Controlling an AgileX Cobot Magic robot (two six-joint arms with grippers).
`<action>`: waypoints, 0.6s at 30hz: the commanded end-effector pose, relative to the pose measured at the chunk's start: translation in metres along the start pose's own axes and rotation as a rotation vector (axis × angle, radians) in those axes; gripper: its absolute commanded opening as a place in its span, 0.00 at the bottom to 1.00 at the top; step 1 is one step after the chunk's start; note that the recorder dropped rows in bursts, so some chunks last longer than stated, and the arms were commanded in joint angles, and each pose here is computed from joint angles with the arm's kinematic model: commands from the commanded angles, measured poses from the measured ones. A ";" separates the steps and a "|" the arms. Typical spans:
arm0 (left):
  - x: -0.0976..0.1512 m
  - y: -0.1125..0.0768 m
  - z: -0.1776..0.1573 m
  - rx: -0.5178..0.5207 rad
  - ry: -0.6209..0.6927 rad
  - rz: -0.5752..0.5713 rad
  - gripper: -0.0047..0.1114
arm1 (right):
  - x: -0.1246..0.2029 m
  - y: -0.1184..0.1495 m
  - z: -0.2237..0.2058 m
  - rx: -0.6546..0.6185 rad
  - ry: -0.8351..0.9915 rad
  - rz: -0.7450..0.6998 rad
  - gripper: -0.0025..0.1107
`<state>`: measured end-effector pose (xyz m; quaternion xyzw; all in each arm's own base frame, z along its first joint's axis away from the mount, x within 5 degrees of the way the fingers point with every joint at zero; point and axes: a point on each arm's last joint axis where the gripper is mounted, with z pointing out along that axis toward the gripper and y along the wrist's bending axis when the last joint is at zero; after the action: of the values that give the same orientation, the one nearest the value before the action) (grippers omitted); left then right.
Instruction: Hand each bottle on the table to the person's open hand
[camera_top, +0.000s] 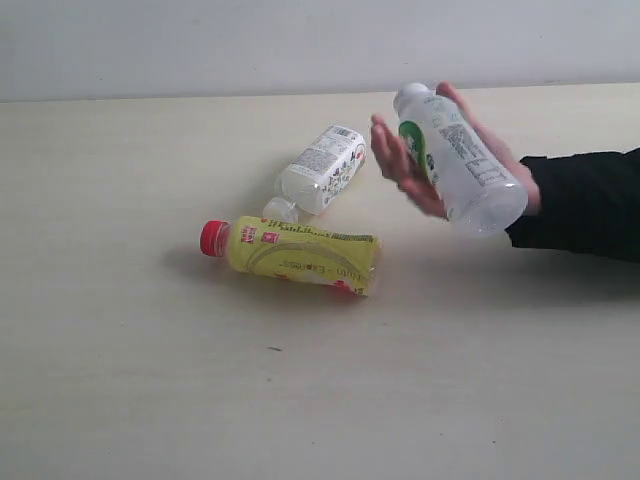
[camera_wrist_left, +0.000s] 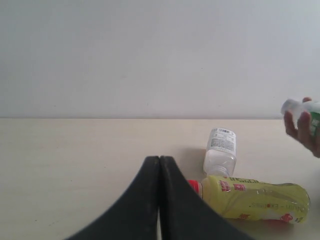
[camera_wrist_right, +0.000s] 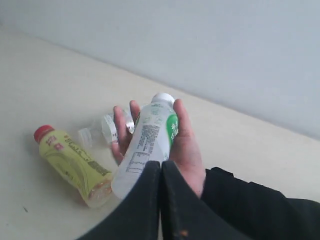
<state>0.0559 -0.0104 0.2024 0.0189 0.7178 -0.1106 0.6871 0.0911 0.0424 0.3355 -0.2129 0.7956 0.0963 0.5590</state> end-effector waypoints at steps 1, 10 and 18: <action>-0.001 0.000 0.000 -0.003 -0.015 0.007 0.04 | 0.019 0.001 -0.024 0.013 -0.119 -0.007 0.02; -0.001 0.000 0.000 -0.003 -0.015 0.007 0.04 | 0.072 0.006 -0.025 0.002 -0.030 0.006 0.02; -0.001 0.000 0.000 -0.003 -0.015 0.007 0.04 | 0.074 0.007 -0.025 -0.015 -0.061 0.037 0.02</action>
<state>0.0559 -0.0104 0.2024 0.0189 0.7178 -0.1106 0.6871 0.0472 0.0224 0.2747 -0.2044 0.7849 0.1119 0.5741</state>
